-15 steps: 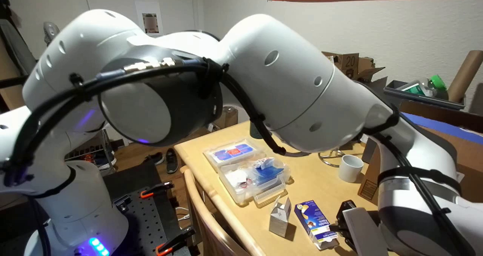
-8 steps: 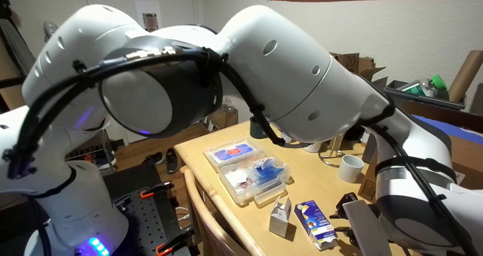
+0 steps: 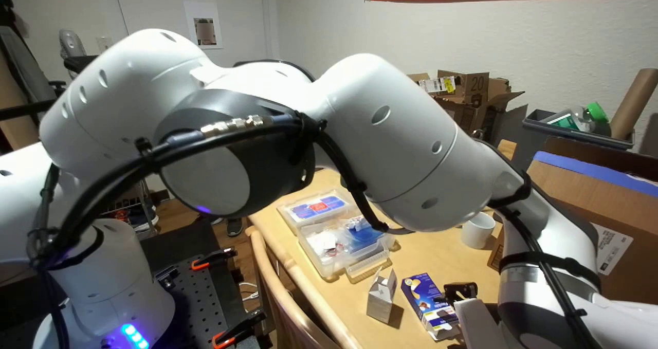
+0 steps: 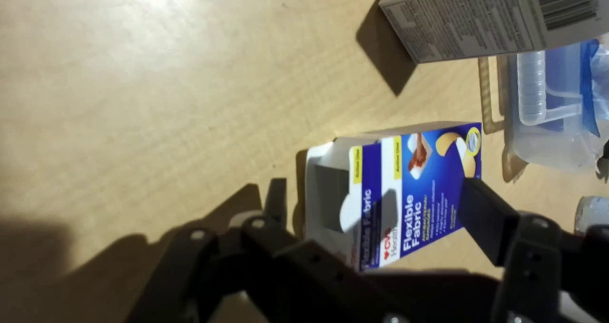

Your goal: Put the boxes inside the case

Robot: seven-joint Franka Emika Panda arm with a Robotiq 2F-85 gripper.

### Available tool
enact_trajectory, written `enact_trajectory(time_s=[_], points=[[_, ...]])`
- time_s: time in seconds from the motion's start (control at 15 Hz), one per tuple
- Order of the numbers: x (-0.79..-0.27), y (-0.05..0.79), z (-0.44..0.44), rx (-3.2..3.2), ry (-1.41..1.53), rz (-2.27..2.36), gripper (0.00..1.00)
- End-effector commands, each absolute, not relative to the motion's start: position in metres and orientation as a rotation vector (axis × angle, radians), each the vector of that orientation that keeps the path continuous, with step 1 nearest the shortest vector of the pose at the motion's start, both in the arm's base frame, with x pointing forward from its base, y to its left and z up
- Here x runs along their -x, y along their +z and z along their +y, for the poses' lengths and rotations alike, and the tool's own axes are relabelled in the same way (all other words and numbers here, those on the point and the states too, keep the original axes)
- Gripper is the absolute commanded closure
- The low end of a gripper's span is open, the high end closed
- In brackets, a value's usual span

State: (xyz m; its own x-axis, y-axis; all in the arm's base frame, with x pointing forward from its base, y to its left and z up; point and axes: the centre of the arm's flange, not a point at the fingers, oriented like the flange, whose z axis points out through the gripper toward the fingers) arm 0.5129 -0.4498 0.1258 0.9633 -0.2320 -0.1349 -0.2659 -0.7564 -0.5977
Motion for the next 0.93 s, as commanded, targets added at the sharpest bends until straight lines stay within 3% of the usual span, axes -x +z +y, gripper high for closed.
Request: enact_trajectory(time_s=[0.0,0.87], points=[[-0.516,0.114,-0.457,2.429,0.084,0.367,0.00],[-0.529,0.120,-0.437,2.396,0.037,0.322,0.00]])
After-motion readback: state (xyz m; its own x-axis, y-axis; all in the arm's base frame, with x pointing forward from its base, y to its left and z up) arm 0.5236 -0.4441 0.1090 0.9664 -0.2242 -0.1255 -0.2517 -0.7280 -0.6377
